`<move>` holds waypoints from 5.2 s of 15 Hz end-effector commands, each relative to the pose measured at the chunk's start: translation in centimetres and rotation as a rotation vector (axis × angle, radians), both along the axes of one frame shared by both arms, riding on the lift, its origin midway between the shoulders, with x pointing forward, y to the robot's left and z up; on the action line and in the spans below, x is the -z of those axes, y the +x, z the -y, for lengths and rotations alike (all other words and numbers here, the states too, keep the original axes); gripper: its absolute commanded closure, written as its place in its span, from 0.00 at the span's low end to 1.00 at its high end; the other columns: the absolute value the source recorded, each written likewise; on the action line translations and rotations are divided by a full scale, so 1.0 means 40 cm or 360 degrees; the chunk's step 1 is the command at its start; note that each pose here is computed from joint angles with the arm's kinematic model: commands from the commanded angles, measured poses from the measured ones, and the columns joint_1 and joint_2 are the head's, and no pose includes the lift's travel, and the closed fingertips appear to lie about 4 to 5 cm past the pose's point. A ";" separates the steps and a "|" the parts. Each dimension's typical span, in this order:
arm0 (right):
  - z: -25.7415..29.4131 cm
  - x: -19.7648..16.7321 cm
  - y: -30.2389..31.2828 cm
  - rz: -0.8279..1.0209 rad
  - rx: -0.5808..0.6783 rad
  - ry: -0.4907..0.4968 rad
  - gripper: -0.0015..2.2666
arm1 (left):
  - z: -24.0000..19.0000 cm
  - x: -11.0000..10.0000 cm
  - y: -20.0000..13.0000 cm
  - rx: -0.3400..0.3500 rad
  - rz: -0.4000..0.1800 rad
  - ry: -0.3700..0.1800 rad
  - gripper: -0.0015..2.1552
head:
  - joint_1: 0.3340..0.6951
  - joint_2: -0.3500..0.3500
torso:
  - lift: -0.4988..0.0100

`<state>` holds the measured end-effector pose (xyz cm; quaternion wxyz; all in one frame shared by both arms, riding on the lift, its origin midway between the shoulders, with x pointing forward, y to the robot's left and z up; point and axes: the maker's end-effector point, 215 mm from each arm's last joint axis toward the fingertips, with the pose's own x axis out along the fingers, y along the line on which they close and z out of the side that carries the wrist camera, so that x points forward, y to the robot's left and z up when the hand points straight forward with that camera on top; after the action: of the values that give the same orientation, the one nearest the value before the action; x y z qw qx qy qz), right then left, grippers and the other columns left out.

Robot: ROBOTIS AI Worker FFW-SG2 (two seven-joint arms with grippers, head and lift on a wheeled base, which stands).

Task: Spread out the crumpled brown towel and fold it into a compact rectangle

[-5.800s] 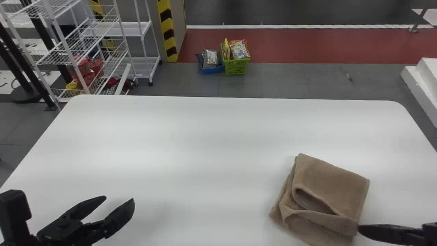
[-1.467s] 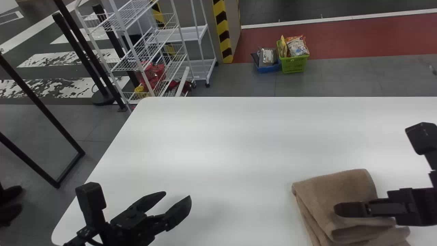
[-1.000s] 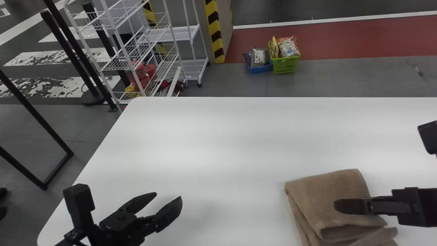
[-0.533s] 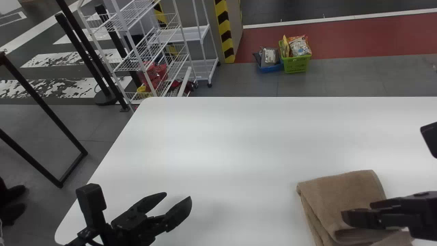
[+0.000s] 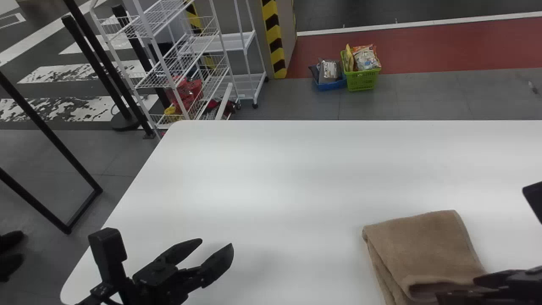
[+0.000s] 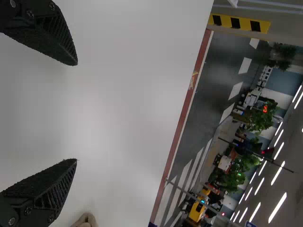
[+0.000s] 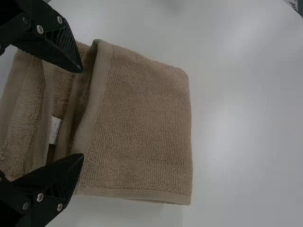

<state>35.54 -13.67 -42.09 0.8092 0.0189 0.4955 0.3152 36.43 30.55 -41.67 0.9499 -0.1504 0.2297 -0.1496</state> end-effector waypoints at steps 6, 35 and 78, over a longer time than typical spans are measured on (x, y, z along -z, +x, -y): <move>0.068 0.059 -0.094 -0.0094 -0.0030 -0.0105 0.10 | 0.002 0.003 0.003 -0.0006 -0.0002 -0.0002 0.04 | 1.00 0.86 | 0.73; 0.021 0.000 -0.014 0.0546 -0.0922 -0.0894 0.13 | 0.023 0.007 -0.003 0.0013 -0.0018 0.0025 0.04 | 1.00 0.86 | 0.73; -0.054 0.000 0.026 0.0481 -0.0827 -0.0649 0.28 | 0.008 0.004 -0.003 0.0006 0.0006 0.0024 0.04 | 1.00 0.91 | 0.73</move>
<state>36.67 -11.60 -42.09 0.7542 -0.3167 0.4110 0.4024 36.31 30.33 -41.82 0.9513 -0.1413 0.2295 -0.1497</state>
